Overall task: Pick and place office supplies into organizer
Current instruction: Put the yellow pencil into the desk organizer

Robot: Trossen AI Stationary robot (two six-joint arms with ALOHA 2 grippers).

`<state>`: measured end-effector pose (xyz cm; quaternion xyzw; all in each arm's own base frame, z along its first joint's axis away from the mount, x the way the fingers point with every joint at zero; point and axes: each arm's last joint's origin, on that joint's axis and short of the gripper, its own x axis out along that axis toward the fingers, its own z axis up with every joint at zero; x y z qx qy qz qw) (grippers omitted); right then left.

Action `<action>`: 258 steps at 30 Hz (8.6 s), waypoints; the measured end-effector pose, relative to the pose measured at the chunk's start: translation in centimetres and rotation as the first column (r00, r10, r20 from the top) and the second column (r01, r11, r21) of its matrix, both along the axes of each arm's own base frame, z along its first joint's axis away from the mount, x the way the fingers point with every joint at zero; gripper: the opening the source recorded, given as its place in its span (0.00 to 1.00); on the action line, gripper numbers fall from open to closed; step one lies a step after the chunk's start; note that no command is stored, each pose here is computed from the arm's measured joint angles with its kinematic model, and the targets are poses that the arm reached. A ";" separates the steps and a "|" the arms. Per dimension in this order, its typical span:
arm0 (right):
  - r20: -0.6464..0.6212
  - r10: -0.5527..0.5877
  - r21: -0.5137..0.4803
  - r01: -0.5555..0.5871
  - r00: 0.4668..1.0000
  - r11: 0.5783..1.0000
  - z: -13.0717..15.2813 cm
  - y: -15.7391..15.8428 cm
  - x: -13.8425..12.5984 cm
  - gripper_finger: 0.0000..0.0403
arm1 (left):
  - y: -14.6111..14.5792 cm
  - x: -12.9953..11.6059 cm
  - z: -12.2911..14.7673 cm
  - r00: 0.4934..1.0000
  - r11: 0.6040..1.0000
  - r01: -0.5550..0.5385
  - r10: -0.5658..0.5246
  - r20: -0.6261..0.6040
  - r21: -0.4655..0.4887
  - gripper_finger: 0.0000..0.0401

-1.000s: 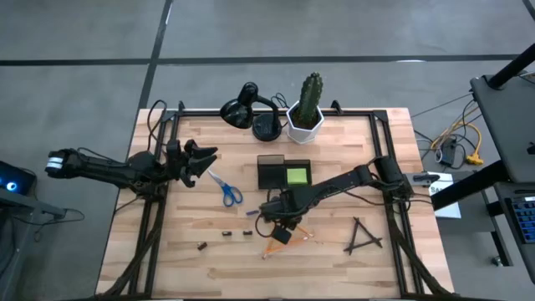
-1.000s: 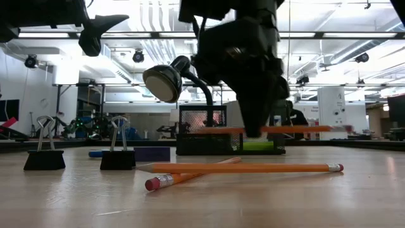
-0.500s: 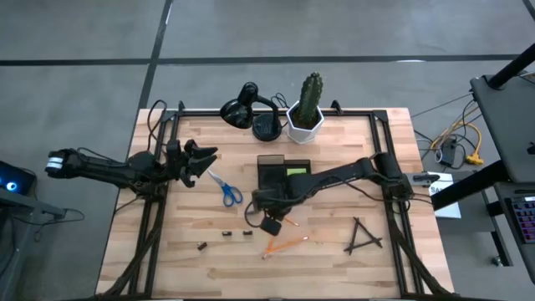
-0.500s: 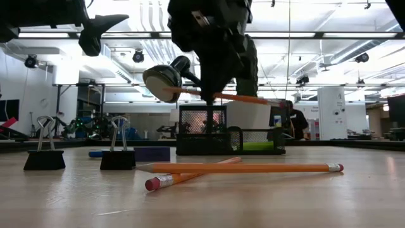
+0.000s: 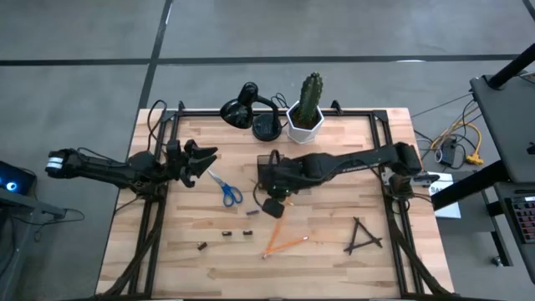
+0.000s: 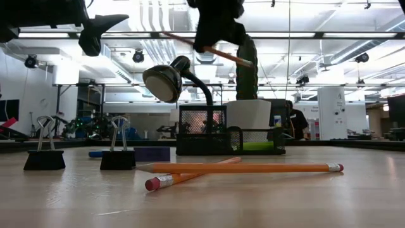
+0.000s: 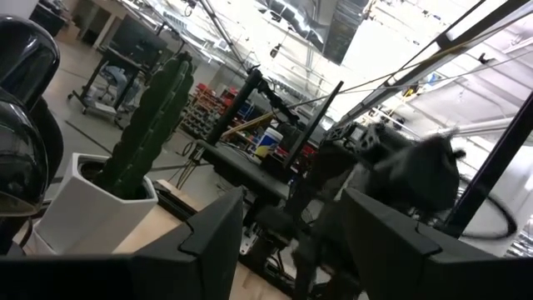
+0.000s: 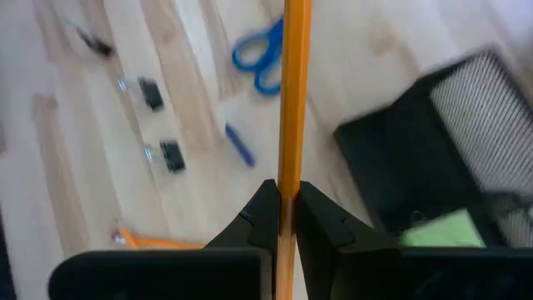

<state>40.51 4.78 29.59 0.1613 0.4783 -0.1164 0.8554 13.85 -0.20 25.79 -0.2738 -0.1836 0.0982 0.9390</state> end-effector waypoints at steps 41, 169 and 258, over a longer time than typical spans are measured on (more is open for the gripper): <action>0.746 0.056 -0.131 0.063 0.664 0.989 -1.1 -8.0 -5.5 0.03 | 0.0 -0.1 0.1 1.000 1.000 -0.001 0.001 0.004 0.001 0.47; 0.630 -0.014 -0.168 0.154 0.777 0.974 -14.7 -13.1 -1.3 0.03 | 0.2 0.0 0.0 0.997 0.997 -0.075 0.075 -0.002 -0.025 0.47; 0.153 0.724 -0.050 -0.726 0.673 0.686 -5.9 8.6 -4.3 0.48 | 0.2 0.5 -0.5 0.996 0.997 -0.075 0.074 -0.042 -0.016 0.47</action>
